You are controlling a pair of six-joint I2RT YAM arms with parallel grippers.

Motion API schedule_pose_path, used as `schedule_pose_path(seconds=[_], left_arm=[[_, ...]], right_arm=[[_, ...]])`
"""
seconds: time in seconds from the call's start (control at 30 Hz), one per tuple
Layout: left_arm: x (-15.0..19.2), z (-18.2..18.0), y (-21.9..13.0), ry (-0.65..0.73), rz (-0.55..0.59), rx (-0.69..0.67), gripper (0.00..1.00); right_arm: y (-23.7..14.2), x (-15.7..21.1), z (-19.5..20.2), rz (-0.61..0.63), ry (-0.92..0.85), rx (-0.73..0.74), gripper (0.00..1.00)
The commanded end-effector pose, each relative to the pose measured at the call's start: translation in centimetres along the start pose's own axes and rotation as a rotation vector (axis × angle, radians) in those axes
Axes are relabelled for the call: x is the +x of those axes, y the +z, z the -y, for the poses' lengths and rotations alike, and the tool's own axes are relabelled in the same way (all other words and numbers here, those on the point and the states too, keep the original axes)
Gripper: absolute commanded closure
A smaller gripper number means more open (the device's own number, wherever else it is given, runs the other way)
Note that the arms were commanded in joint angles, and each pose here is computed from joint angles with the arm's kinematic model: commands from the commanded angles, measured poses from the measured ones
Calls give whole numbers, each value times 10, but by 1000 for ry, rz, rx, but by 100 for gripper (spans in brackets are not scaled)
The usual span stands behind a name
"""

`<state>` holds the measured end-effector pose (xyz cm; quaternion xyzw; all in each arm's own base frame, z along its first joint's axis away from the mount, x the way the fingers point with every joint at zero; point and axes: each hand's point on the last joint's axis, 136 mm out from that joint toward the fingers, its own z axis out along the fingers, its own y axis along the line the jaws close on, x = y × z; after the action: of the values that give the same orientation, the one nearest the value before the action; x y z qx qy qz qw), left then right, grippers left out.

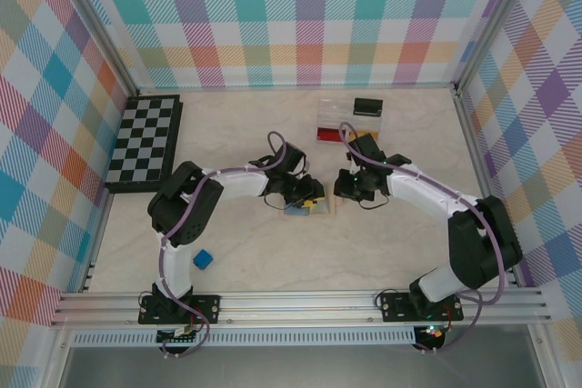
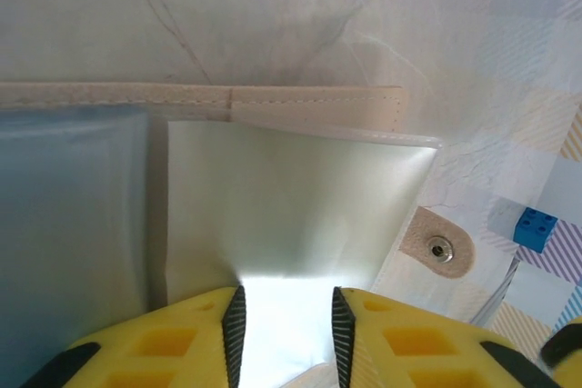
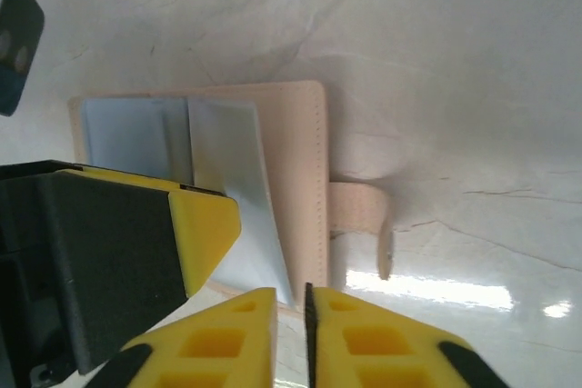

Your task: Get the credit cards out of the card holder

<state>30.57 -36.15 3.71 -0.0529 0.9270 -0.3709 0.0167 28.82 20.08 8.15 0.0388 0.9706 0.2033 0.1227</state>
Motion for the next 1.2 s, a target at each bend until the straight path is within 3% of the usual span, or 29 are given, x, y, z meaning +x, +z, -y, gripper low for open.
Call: schedule_pose_path(seconds=[0.0, 0.27, 0.4, 0.5, 0.6, 0.87, 1.17], left_arm=[[17, -32, 13, -44, -49, -114, 71], [22, -30, 3, -54, -42, -104, 79], [21, -9, -10, -23, -35, -52, 79], [19, 15, -28, 20, -25, 12, 75], [15, 15, -52, 39, 9, -13, 71], [0, -48, -102, -32, 110, -211, 54], [0, -58, -88, -60, 77, -212, 42]], right_arm=[[9, -1, -21, -35, -3, -77, 92], [38, -1, -25, -113, 43, -90, 97], [51, -2, -13, -129, 54, -24, 96], [59, 0, -5, -144, 55, 17, 96], [66, 3, 0, -163, 49, 37, 96], [72, 5, 3, -180, 37, 43, 94], [79, 9, 6, -207, 32, 53, 94]])
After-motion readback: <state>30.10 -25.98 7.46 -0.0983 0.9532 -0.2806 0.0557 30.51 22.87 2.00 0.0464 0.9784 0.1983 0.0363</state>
